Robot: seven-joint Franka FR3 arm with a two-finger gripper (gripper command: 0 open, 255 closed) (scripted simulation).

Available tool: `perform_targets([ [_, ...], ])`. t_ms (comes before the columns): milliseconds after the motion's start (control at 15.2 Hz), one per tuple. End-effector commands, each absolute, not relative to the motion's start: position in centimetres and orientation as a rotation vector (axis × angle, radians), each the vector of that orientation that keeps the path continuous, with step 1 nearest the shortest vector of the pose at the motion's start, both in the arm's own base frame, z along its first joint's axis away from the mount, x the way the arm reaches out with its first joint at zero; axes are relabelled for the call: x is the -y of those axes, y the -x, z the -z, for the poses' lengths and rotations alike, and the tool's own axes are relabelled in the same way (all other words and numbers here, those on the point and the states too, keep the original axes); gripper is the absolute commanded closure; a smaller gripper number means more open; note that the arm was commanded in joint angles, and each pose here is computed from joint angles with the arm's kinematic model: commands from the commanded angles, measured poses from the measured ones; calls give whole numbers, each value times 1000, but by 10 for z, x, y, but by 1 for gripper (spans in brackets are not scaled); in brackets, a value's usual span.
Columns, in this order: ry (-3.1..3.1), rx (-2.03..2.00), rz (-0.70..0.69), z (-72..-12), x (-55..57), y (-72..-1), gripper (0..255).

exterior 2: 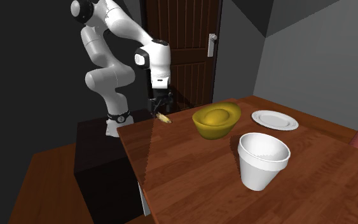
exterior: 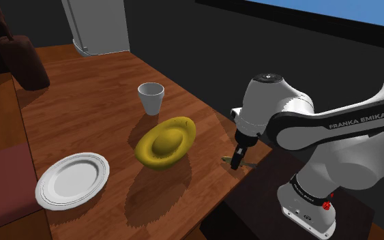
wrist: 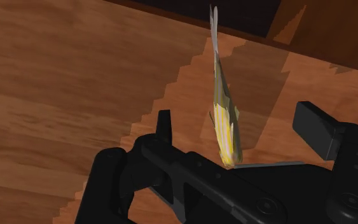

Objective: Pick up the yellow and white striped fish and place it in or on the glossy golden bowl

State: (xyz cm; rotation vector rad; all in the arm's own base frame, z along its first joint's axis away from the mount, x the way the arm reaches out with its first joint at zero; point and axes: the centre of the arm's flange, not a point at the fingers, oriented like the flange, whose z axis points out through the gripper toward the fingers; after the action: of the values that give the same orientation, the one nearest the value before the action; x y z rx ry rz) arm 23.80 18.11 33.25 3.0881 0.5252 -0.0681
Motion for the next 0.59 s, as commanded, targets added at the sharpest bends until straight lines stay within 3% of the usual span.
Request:
perform_targets([
  [0,-3088,-526,67,-328,-180,-238,0],
  [396,-3088,-526,67,-328,-180,-238,0],
  [462,-3088,-526,67,-328,-180,-238,255],
  [528,-3088,-526,67,-328,-180,-238,255],
])
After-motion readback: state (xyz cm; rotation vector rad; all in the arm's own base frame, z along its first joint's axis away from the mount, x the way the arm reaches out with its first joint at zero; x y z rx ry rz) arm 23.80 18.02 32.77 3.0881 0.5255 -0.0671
